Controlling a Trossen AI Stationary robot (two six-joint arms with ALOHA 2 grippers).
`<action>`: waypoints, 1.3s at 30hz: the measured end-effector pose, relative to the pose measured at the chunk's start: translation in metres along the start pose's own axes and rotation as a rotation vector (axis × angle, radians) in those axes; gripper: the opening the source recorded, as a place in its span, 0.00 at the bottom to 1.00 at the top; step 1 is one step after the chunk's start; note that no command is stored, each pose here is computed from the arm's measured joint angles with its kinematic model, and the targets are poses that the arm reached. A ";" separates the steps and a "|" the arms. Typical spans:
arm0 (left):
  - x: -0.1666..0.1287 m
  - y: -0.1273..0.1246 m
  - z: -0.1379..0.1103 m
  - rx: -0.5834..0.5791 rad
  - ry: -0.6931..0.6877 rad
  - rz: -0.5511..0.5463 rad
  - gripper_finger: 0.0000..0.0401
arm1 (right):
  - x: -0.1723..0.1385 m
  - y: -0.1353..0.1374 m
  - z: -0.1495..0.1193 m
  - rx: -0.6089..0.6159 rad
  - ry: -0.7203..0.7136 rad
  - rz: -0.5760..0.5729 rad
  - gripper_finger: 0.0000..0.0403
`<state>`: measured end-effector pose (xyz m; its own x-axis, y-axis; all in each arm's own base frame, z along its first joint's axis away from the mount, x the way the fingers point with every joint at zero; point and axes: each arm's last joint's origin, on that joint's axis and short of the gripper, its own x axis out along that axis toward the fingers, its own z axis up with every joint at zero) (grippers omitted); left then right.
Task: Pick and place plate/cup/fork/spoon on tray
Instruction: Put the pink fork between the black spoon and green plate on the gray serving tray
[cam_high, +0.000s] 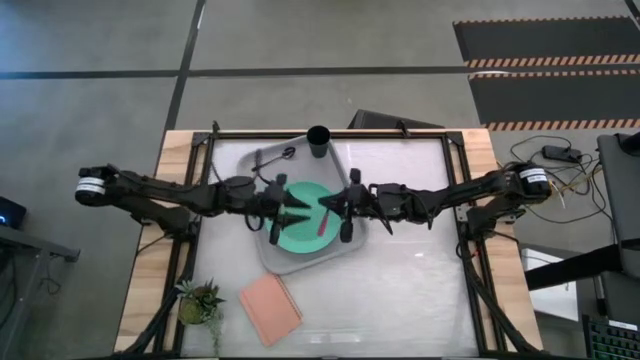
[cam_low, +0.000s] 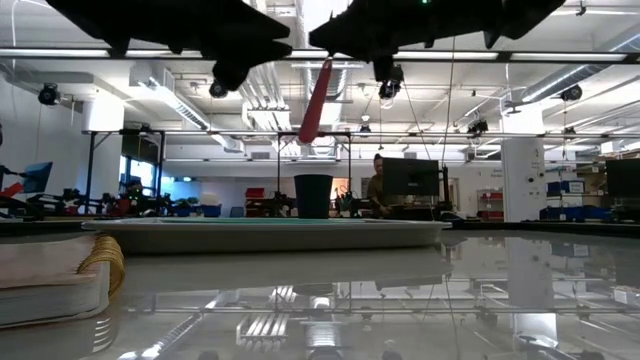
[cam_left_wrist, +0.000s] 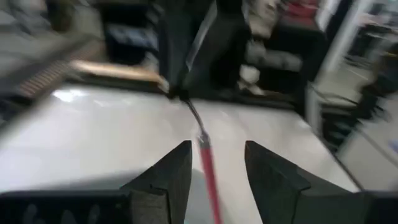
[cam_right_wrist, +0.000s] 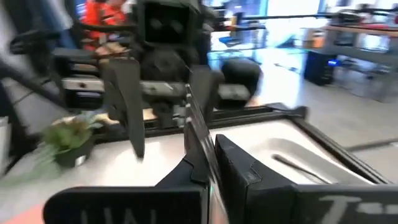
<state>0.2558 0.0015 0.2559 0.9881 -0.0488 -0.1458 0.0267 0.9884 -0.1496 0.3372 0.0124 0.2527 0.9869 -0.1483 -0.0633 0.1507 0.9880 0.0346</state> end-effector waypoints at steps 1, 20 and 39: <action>-0.003 0.000 0.004 0.017 -0.024 0.029 0.33 | -0.002 -0.001 0.000 0.010 -0.009 -0.025 0.02; 0.049 -0.005 -0.011 0.249 -0.070 0.347 0.48 | -0.027 -0.009 -0.015 0.052 -0.266 -0.362 0.02; 0.095 -0.007 -0.010 0.149 -0.067 0.359 0.50 | -0.028 -0.010 -0.015 0.063 -0.268 -0.446 0.02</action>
<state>0.3475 -0.0115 0.2335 0.9461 0.3088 -0.0979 -0.3059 0.9511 0.0440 0.3068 0.0071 0.2397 0.8046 -0.5684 0.1720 0.5550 0.8227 0.1226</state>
